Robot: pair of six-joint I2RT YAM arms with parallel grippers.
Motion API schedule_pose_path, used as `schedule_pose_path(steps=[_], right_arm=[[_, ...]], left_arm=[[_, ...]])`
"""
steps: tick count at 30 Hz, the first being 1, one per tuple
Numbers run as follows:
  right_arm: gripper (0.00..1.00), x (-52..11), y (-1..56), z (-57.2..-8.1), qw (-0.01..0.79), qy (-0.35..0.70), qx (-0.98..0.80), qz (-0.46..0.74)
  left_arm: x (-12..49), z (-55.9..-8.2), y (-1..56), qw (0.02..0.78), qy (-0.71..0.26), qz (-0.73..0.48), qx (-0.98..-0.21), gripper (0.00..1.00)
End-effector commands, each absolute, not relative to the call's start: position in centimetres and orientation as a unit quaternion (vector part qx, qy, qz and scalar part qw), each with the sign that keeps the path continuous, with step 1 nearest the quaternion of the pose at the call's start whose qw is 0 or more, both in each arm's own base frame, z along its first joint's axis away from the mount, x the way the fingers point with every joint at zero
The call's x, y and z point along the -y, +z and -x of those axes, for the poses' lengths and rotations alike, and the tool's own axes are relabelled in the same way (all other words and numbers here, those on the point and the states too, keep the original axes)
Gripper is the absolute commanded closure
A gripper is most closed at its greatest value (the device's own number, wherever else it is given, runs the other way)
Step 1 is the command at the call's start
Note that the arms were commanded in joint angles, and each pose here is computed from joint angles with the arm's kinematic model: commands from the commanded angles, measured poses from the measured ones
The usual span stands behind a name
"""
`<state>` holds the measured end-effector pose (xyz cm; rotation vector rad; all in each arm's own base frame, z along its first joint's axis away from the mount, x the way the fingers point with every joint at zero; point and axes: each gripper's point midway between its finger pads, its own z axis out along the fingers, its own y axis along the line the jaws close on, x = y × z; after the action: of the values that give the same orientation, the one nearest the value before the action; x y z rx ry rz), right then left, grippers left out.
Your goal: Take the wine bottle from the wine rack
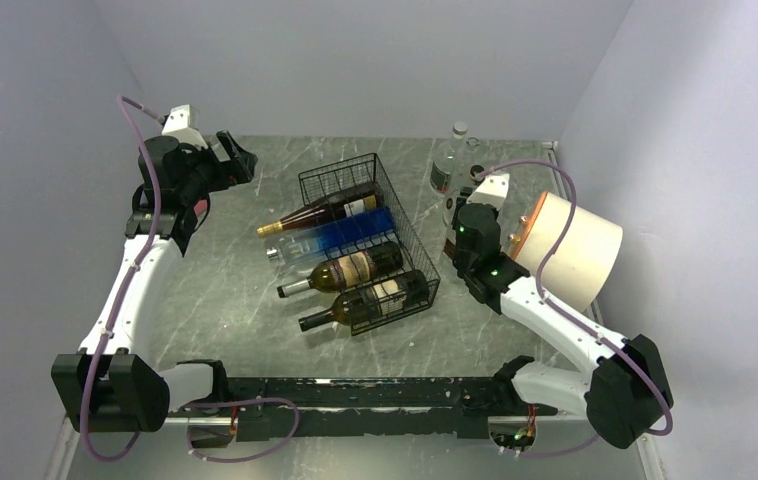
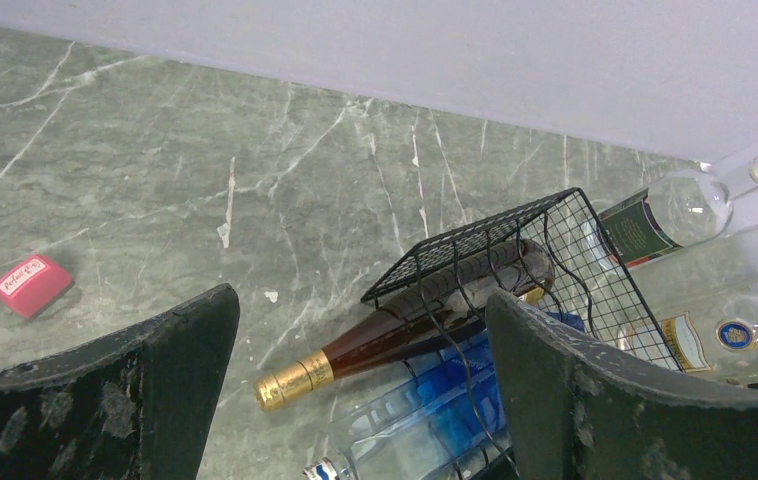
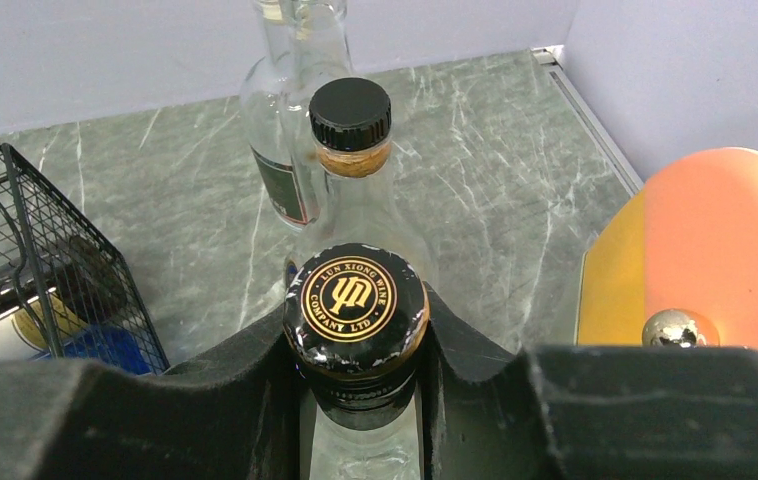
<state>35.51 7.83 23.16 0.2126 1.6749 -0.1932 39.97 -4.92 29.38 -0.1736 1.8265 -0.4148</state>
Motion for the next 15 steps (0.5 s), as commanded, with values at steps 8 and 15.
schedule_pose_path(steps=[8,15], right_arm=[[0.47,-7.8,26.3,-34.9,0.685,-0.053,-0.719,-0.101],[0.28,-8.8,27.5,-34.2,0.677,-0.022,-0.732,-0.070]], left_arm=[[5.3,-40.2,31.4,0.606,-0.197,0.066,-0.768,0.03],[5.4,-40.1,31.5,0.608,-0.199,0.065,-0.766,0.02]])
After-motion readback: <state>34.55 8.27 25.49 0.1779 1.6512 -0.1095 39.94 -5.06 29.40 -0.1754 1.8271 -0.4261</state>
